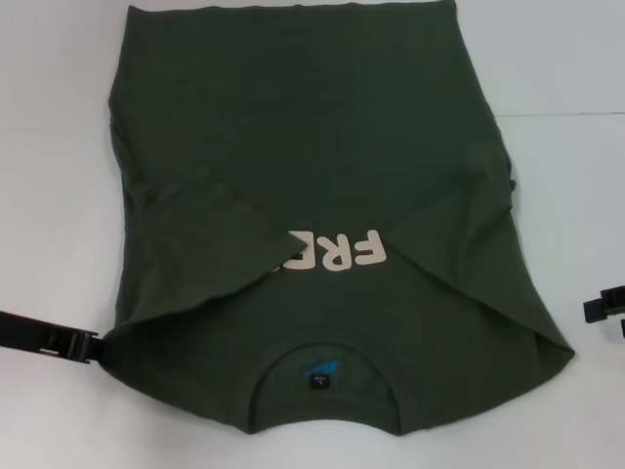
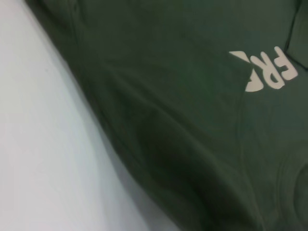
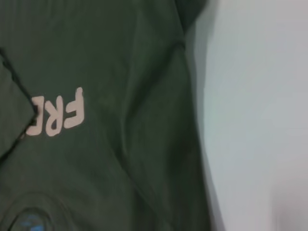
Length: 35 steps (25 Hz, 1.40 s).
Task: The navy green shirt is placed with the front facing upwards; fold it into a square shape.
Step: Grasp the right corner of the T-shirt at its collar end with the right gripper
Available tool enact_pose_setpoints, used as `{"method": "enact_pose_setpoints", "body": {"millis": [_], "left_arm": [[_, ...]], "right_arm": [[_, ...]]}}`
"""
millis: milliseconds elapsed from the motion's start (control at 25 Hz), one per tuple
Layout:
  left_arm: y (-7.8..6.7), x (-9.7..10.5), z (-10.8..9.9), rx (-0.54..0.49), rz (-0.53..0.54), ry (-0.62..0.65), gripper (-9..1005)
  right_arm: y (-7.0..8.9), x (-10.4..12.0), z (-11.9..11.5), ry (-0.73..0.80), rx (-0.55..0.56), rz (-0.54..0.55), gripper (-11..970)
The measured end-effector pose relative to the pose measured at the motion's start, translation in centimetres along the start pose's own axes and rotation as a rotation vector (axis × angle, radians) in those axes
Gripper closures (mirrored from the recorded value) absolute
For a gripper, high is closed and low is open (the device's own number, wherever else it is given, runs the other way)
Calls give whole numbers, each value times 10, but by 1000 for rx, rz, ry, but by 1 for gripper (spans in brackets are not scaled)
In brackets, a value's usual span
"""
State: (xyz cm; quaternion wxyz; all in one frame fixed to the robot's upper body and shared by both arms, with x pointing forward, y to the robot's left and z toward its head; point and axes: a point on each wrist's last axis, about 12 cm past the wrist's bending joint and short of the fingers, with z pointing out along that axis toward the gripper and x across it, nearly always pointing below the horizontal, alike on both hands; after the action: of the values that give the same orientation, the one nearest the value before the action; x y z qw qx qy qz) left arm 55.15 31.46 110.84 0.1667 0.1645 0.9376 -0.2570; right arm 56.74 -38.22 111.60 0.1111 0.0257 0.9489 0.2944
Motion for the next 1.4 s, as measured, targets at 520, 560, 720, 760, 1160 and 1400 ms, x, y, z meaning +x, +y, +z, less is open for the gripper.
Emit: {"method": "enact_pose_setpoints", "body": {"millis": [520, 560, 720, 760, 1160, 1400], "left_arm": [[4, 5, 2, 22, 3, 2, 970], [4, 5, 2, 23, 3, 3, 970], [5, 5, 3, 26, 8, 6, 970], [5, 5, 3, 25, 8, 5, 970], [5, 4, 3, 26, 14, 3, 969], [5, 4, 3, 26, 15, 3, 969]], "right_arm": [[22, 1, 34, 77, 15, -35, 156], [22, 1, 36, 79, 25, -33, 156], [22, 2, 39, 83, 38, -27, 158], [22, 2, 39, 83, 37, -28, 158], [34, 2, 52, 97, 11, -43, 165], [35, 2, 55, 97, 12, -40, 181]]}}
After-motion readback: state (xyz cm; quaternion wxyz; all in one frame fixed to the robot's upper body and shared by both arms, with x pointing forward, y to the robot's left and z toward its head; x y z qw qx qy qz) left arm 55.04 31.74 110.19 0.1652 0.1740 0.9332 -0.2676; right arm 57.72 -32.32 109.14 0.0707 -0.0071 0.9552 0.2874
